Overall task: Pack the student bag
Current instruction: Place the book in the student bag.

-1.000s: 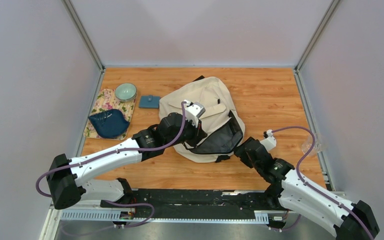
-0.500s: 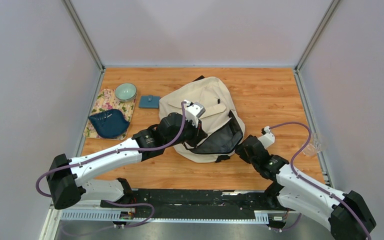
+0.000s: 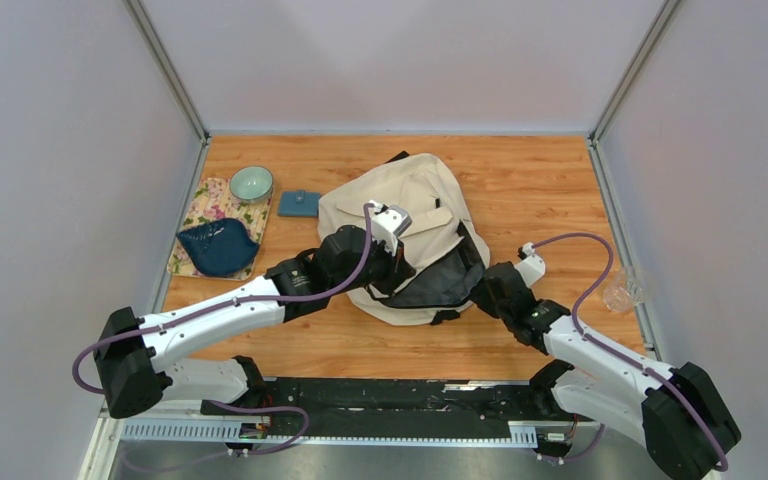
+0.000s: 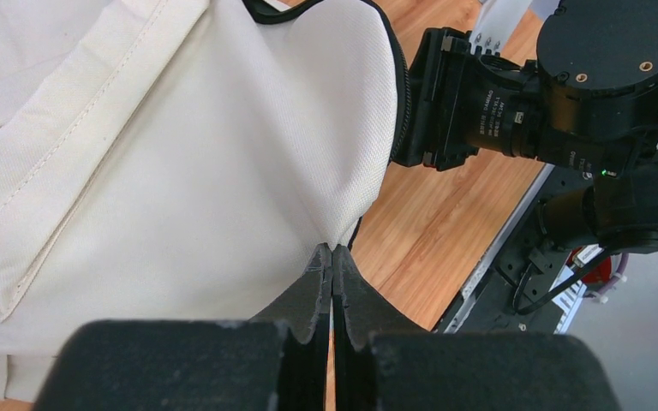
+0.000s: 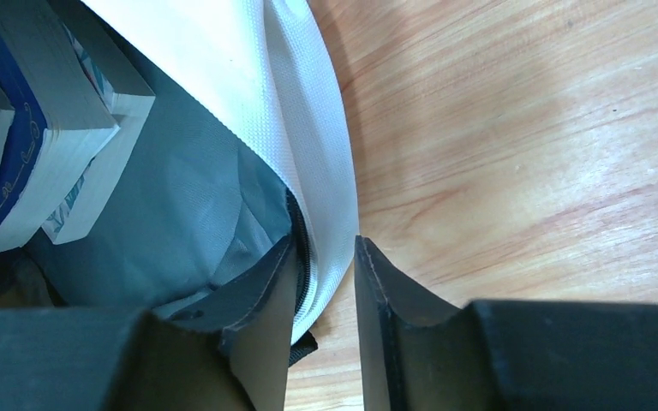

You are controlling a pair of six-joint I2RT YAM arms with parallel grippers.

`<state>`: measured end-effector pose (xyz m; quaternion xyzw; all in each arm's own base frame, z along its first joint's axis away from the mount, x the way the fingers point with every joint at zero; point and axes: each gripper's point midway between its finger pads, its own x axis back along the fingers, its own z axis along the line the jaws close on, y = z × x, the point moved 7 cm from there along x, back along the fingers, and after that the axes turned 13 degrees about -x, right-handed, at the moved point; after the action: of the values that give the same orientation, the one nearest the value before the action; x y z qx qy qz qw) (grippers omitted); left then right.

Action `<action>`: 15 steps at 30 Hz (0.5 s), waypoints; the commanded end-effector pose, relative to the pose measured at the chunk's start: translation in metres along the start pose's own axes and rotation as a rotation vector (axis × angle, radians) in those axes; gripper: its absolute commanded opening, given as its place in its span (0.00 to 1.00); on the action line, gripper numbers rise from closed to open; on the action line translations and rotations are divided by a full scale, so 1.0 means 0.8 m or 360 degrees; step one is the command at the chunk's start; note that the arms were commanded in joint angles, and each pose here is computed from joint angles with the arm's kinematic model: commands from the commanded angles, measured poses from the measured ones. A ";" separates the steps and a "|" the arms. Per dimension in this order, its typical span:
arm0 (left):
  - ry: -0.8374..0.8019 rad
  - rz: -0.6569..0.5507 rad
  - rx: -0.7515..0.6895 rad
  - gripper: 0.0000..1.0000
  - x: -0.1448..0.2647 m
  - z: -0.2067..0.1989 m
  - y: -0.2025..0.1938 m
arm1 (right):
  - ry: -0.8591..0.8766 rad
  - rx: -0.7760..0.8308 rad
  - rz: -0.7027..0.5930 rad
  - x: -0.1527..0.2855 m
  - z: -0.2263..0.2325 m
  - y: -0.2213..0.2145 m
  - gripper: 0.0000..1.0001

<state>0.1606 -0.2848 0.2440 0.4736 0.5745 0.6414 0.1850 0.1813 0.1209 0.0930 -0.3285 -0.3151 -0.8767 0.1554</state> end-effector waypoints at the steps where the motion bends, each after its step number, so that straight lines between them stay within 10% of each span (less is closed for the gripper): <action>1: -0.0126 -0.0109 0.0015 0.00 0.004 -0.015 0.025 | 0.0111 -0.0012 -0.0063 0.004 0.024 0.015 0.26; 9: -0.0135 -0.0103 0.0017 0.00 0.003 -0.016 0.023 | 0.0124 -0.0004 -0.0056 0.009 0.023 0.018 0.01; 15: -0.0123 -0.0104 0.0015 0.00 0.003 -0.015 0.022 | 0.0167 -0.0024 -0.0033 0.023 0.020 0.019 0.00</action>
<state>0.1594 -0.2864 0.2418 0.4819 0.5708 0.6380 0.1869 0.1814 0.1207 0.1061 -0.3012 -0.3071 -0.8873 0.1661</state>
